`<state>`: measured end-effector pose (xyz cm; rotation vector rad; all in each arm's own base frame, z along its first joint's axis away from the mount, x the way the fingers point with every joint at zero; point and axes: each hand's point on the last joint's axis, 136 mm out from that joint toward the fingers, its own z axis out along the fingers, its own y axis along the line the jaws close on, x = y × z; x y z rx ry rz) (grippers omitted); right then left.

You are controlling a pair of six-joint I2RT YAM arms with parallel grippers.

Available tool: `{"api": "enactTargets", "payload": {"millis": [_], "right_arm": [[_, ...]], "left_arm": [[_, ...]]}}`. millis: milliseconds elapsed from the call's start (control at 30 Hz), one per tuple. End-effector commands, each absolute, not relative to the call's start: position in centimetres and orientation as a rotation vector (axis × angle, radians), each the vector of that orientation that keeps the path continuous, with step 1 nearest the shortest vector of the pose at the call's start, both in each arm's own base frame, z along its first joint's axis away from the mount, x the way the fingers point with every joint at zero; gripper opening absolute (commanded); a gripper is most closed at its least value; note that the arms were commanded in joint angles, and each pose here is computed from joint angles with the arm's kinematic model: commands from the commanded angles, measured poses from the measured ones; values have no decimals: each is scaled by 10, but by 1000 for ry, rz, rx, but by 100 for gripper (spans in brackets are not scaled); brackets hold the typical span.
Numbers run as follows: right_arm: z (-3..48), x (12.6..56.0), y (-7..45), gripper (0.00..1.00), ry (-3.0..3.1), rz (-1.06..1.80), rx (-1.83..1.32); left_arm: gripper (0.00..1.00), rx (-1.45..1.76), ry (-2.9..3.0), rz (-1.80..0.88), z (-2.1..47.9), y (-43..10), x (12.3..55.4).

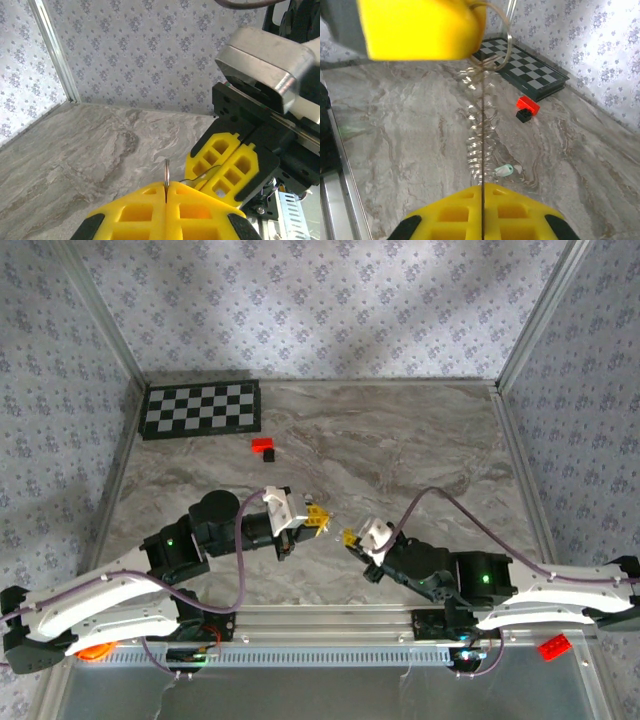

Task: Put the keys on the keyring

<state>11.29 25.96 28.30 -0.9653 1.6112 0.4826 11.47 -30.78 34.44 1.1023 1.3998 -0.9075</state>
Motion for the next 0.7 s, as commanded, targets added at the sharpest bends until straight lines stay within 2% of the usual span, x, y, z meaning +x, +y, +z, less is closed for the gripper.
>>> {"api": "enactTargets", "payload": {"millis": [0,400,467,567,600,667], "right_arm": [[290,117,263,0,1583,452,-923],[302,114,275,0,1541,498,-883],[304,107,279,9,1528,547,-908],[308,93,284,29,1492,640,-957],[310,87,284,39,1479,674,-973],[317,77,283,48,1451,733,-995]], "left_arm": [[0,1033,1363,-882,358,-306,123],[0,943,1325,-892,363,-316,134],[0,936,1304,-920,365,-317,131],[0,946,1265,-959,370,-319,125],[0,952,1249,-973,371,-319,121],[0,960,1220,-998,375,-316,116]]}}
